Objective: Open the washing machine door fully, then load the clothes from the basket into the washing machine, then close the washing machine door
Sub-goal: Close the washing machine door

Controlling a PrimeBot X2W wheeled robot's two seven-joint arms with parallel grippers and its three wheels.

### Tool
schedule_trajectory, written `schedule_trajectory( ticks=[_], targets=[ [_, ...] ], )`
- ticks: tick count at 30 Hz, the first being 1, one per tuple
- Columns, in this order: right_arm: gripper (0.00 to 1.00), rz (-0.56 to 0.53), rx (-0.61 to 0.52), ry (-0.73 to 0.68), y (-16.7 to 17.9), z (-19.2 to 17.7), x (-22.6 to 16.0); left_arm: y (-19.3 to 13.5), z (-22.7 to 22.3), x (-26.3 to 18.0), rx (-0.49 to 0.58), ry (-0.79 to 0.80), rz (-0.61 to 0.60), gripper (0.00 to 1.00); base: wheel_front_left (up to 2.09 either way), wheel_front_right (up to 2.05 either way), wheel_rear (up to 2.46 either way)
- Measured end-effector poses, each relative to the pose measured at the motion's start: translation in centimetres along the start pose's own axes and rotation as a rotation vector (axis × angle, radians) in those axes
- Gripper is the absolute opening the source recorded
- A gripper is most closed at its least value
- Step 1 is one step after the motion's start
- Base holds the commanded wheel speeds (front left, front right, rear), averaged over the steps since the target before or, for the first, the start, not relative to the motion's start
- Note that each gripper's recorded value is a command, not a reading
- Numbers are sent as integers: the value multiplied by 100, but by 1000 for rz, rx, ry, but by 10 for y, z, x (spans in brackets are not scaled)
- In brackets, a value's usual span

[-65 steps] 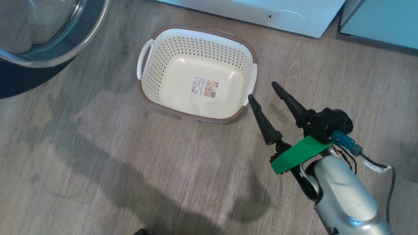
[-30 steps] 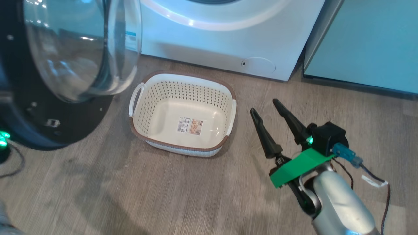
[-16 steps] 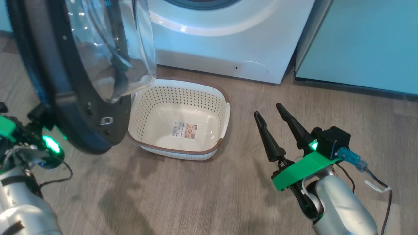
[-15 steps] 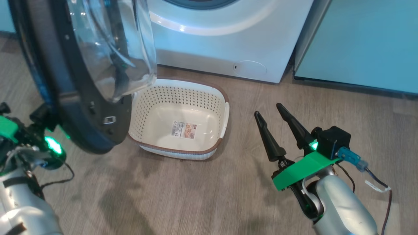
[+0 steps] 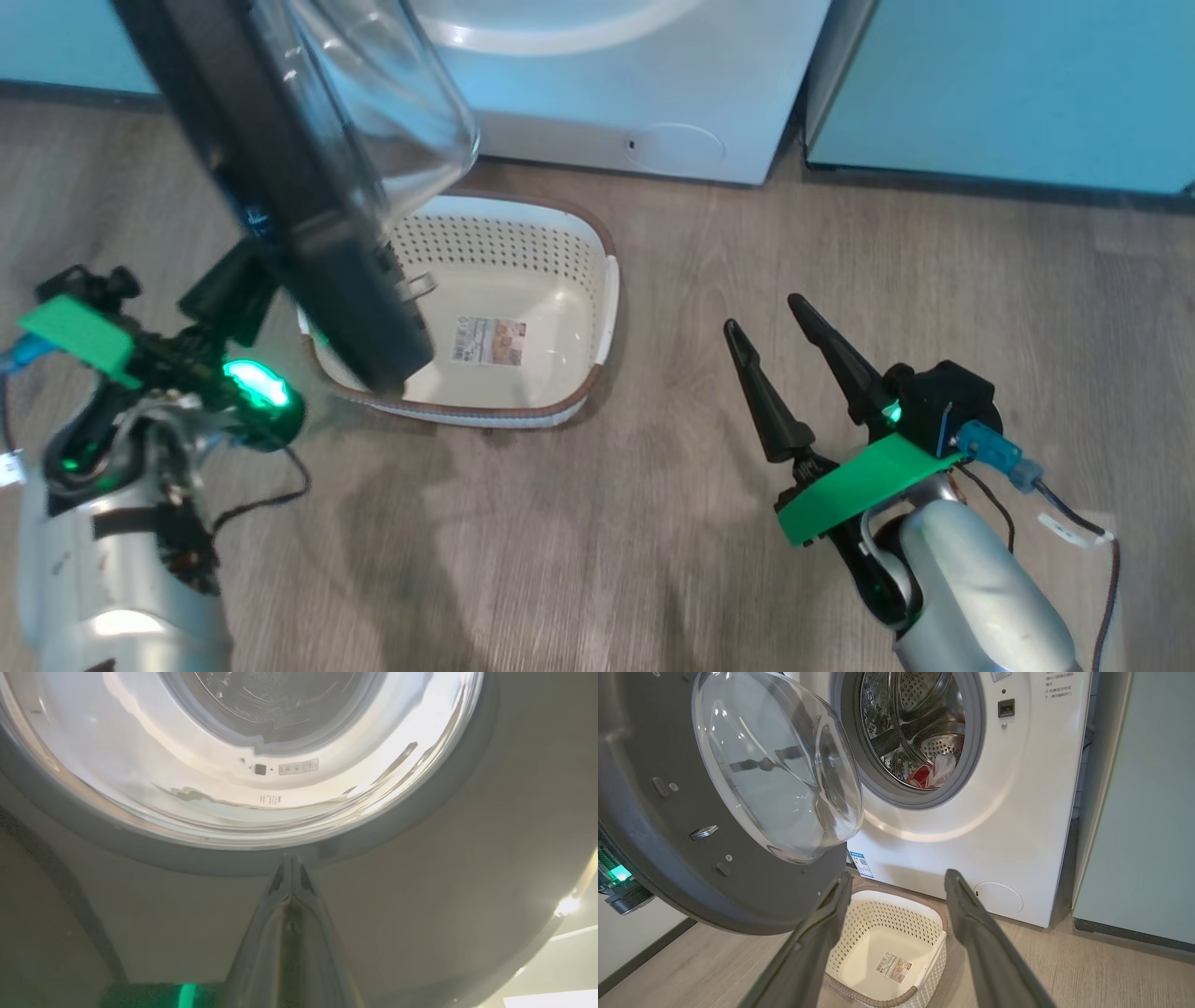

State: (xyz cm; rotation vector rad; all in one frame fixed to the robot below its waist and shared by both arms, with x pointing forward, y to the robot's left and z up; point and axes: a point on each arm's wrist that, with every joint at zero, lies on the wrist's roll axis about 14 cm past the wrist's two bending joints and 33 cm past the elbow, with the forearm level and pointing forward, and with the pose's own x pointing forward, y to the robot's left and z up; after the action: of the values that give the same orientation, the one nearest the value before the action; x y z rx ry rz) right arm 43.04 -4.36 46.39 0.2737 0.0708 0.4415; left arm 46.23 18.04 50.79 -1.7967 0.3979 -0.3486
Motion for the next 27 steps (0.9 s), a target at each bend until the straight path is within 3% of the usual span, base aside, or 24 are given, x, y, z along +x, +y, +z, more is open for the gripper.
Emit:
schedule_trajectory(
  ticks=[9,14,27],
  targets=[
    [100,-73,4,18,-27,-8,-7,28,-38,45,-64,68,13,0,0,0,0],
    [100,-121,-3,7,-45,-4,-11,46,-41,72,-82,19,40,0,0,0,0],
    [100,-329,-8,-12,-106,6,-50,57,-55,157,-143,-4,-8,0,0,0,0]
  ],
)
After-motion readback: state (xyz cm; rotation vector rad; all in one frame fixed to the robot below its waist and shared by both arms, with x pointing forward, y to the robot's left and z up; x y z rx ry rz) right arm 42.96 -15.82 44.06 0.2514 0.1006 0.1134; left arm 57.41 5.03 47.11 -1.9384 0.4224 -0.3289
